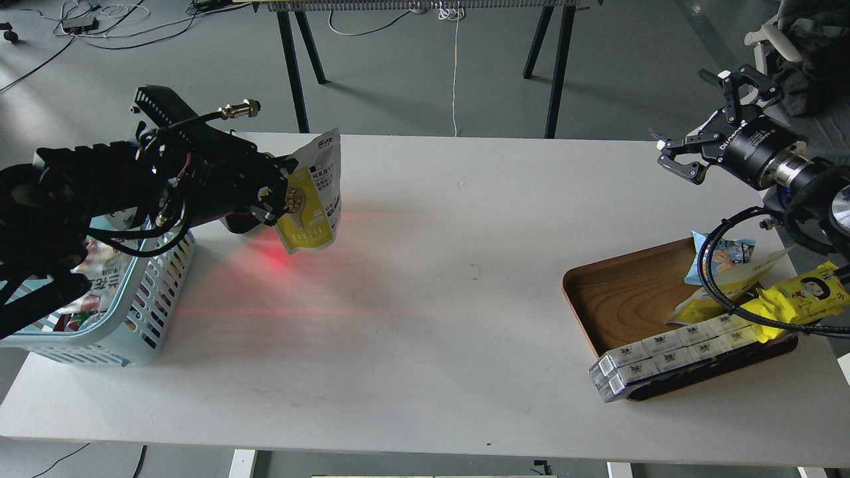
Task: Scan snack and place in basket
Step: 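Lift the packet up and over toward the blue basket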
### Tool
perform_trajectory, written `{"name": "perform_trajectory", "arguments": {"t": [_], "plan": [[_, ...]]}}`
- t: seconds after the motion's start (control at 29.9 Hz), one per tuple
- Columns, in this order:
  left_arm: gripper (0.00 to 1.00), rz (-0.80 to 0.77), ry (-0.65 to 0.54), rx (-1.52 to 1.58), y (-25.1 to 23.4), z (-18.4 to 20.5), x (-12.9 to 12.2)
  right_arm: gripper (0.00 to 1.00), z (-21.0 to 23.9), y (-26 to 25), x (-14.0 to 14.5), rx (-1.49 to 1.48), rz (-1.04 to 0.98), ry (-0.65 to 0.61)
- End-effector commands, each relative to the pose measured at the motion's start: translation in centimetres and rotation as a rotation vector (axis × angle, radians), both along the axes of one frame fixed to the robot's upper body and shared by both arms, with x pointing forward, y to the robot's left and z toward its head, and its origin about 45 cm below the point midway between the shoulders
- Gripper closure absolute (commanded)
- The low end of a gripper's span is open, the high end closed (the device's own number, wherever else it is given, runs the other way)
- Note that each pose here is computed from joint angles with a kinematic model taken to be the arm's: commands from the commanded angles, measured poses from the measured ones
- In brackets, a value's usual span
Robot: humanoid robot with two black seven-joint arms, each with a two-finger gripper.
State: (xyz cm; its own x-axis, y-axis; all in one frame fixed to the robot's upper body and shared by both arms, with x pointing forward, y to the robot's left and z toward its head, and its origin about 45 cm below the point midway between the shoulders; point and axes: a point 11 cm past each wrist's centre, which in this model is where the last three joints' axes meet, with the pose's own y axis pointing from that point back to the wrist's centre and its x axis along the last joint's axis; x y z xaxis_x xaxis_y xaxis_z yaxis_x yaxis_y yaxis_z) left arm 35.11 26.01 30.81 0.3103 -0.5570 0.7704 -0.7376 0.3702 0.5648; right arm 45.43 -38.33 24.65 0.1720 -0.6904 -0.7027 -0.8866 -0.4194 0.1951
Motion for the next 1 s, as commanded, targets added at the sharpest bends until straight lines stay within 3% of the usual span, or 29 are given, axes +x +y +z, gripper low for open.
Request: {"name": "perform_trajectory", "arguments": {"t": [0.0, 0.2, 0.43, 0.63, 0.83, 0.97], "plan": [[1.0, 0.003, -0.007, -0.001, 0.1, 0.3, 0.1, 0.0, 0.0, 0.0, 0.0, 0.0, 0.002, 0.002], [1.0, 0.03, -0.069, -0.007, 1.5, 3.1, 0.8, 0.0, 0.0, 0.0, 0.0, -0.002, 0.002, 0.001], [1.0, 0.045, -0.241, -0.073, 3.7, 11.1, 1.5, 0.0, 0.0, 0.0, 0.0, -0.002, 0.002, 0.002], [1.0, 0.087, -0.318, -0.054, 7.5, 16.4, 0.2, 0.0, 0.0, 0.0, 0.0, -0.002, 0.002, 0.001], [1.0, 0.203, -0.288, -0.029, 12.5, 18.4, -1.3, 0.0, 0.1, 0.1, 0.1, 0.0, 0.003, -0.002], [1.0, 0.297, -0.219, 0.008, 16.0, 17.3, -1.9, 0.0, 0.2, 0.3, 0.2, 0.002, 0.005, -0.006]]}}
